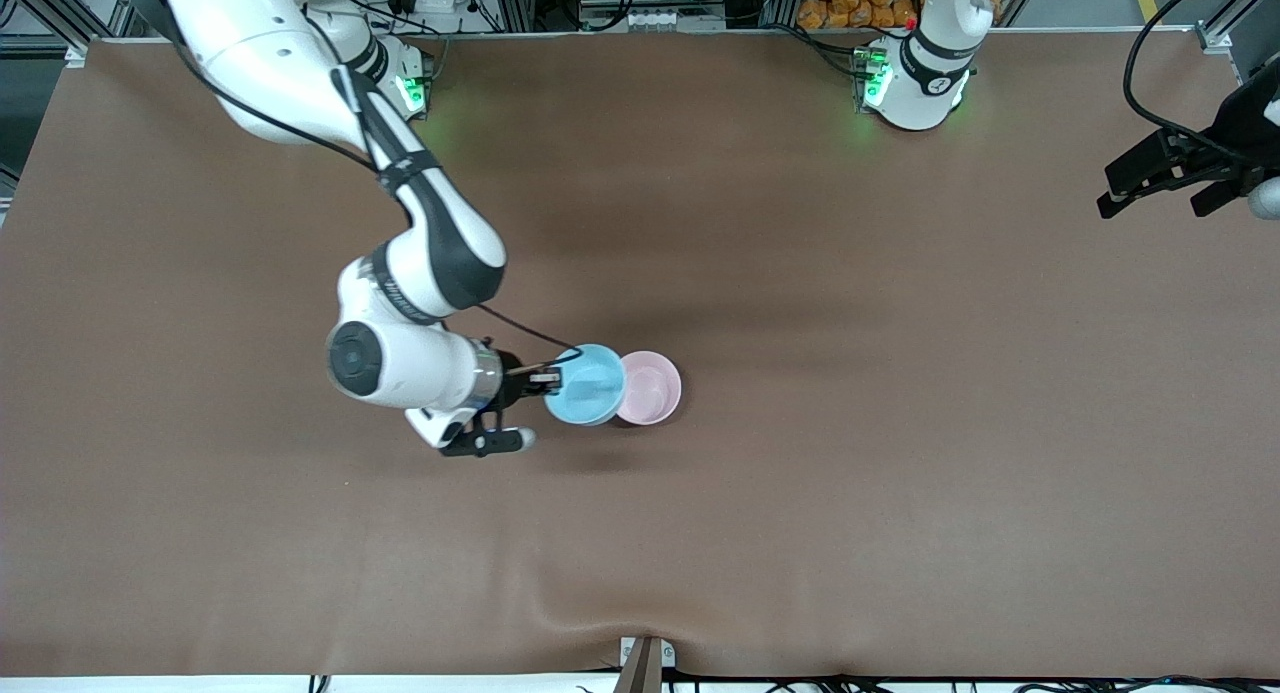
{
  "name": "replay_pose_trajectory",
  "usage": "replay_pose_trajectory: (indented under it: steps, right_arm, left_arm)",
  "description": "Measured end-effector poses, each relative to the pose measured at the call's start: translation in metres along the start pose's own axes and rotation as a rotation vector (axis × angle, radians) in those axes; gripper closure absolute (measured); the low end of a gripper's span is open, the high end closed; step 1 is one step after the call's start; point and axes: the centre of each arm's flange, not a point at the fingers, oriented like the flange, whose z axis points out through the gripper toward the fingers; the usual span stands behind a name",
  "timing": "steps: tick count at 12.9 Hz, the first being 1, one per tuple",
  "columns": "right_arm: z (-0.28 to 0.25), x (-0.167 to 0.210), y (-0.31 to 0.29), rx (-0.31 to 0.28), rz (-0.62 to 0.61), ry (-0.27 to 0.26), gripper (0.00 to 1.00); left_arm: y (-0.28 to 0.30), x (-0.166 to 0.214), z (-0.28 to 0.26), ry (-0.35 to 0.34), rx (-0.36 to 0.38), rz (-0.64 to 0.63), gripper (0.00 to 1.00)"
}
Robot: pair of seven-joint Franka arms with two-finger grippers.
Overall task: Stack pink and blue bowls on white bowl
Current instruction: 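Carry the blue bowl with the right gripper onto the pink bowl, then lower the blue bowl into the pink bowl and open the right gripper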
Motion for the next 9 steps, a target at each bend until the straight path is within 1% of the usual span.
replay_pose_trajectory:
  steps: [2, 4, 6, 9]
  right_arm:
    - [0.021, -0.009, -0.019, -0.004, 0.084, -0.004, 0.98]
    - [0.048, -0.025, -0.050, -0.006, 0.141, 0.008, 0.98]
    - [0.073, -0.037, -0.067, -0.014, 0.168, 0.009, 0.98]
    - [0.084, -0.030, -0.057, -0.032, 0.181, 0.026, 0.98]
  left_arm:
    - [0.001, 0.000, 0.000, 0.001, 0.000, 0.001, 0.00]
    - [0.001, 0.000, -0.001, 0.003, 0.000, 0.001, 0.00]
    - [0.001, 0.000, -0.001, 0.004, 0.000, 0.001, 0.00]
    - [0.001, 0.000, -0.002, 0.005, -0.001, 0.001, 0.00]
